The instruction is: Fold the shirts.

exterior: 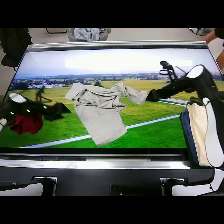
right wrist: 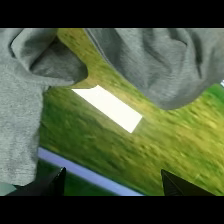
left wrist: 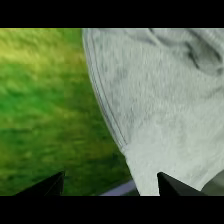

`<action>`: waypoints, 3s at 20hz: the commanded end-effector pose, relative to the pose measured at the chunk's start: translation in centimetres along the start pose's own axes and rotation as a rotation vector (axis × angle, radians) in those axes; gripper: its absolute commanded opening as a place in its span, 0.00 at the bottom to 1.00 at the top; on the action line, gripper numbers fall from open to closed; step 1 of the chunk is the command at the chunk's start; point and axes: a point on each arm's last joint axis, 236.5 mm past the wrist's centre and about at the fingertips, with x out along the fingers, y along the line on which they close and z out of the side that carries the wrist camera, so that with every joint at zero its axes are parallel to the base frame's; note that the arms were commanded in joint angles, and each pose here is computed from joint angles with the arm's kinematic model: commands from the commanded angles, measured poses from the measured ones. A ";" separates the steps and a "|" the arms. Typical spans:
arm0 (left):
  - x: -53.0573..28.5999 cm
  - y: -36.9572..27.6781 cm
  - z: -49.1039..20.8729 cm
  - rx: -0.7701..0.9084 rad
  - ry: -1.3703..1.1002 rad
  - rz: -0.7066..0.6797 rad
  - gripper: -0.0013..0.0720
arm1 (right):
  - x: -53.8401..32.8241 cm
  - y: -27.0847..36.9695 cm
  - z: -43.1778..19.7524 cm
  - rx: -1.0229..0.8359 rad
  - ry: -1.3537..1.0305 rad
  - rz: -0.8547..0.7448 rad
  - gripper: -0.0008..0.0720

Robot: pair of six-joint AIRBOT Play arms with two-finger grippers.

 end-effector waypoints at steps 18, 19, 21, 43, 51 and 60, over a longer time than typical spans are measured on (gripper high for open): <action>8.1 -3.4 1.3 -0.059 -0.193 -0.042 0.06 | 12.6 5.3 2.4 -0.009 0.003 0.067 0.99; 7.9 -3.7 1.2 -0.054 -0.192 -0.047 0.06 | 13.1 5.2 2.8 -0.012 -0.013 0.055 0.99; 7.4 -4.2 1.3 -0.044 -0.198 -0.055 0.06 | 14.1 5.4 3.0 -0.014 -0.021 0.051 0.98; -26.2 -23.9 6.6 0.605 -0.891 -0.203 0.06 | -12.1 13.3 12.9 -0.626 -0.422 -0.296 0.07; -50.4 -39.8 -16.7 1.034 -1.440 -0.433 0.06 | -42.2 30.7 5.4 -0.802 -1.119 -0.480 0.07; -49.4 -35.1 -10.8 0.887 -1.472 -0.178 0.06 | -41.7 27.8 4.8 -0.676 -1.050 -0.538 0.07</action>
